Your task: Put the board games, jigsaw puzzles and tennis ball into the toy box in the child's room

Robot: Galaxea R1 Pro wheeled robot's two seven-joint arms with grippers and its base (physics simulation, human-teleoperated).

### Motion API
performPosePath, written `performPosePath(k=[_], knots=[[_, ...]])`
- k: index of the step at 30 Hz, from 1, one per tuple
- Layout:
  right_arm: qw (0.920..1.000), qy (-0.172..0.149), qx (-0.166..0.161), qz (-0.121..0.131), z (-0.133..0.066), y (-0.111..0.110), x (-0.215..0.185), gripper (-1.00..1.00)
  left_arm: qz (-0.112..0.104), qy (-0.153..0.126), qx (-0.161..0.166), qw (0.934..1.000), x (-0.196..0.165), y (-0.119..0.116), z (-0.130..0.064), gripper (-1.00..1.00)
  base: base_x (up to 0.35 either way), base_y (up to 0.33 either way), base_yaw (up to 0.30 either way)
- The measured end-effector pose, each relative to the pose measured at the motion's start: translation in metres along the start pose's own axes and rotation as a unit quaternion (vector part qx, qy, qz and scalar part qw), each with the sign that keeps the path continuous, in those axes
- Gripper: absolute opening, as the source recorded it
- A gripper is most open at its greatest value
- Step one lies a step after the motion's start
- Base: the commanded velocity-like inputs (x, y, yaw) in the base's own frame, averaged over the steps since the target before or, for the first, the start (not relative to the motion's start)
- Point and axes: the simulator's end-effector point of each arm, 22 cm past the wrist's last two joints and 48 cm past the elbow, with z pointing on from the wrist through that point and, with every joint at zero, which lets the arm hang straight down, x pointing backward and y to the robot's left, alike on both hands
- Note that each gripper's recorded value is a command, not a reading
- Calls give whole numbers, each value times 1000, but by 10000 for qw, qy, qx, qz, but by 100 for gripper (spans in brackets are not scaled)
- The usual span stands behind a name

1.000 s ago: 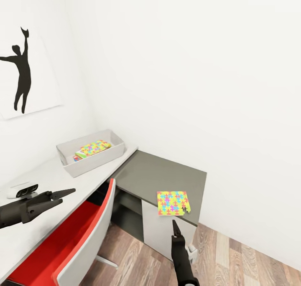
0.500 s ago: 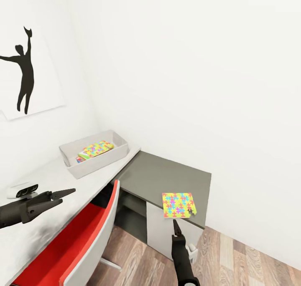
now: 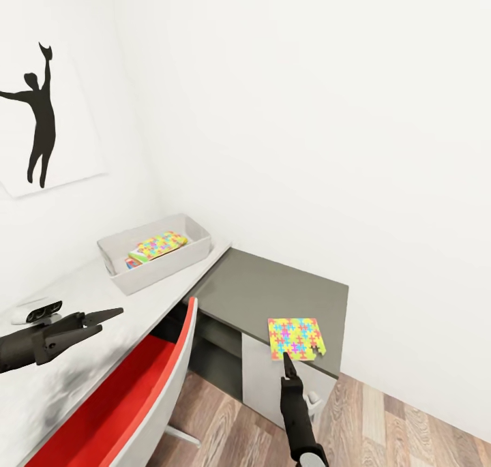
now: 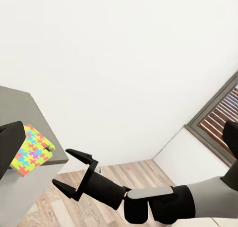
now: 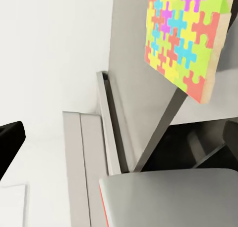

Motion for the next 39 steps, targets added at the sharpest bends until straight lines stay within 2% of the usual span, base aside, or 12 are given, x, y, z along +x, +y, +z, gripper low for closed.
performPosePath(k=[10, 18, 24, 39], knots=[[10000, -5, -10, -3, 1, 1, -1, 100, -4, 0, 2, 10000, 0, 0, 0, 100, 5, 3, 0], [10000, -27, -81, -5, 12, 1, -3, 100, -2, -5, -4, 10000, 5, 6, 0, 100, 0, 0, 0], [9998, -177, -115, 18, 23, 0, -17, 100, -3, -7, -5, 10000, 10, 12, -1, 100, 0, 0, 0], [9991, -401, 91, 59, 26, -14, -35, 100, -2, -8, -5, 10000, 10, 11, -1, 100, 0, 0, 0]])
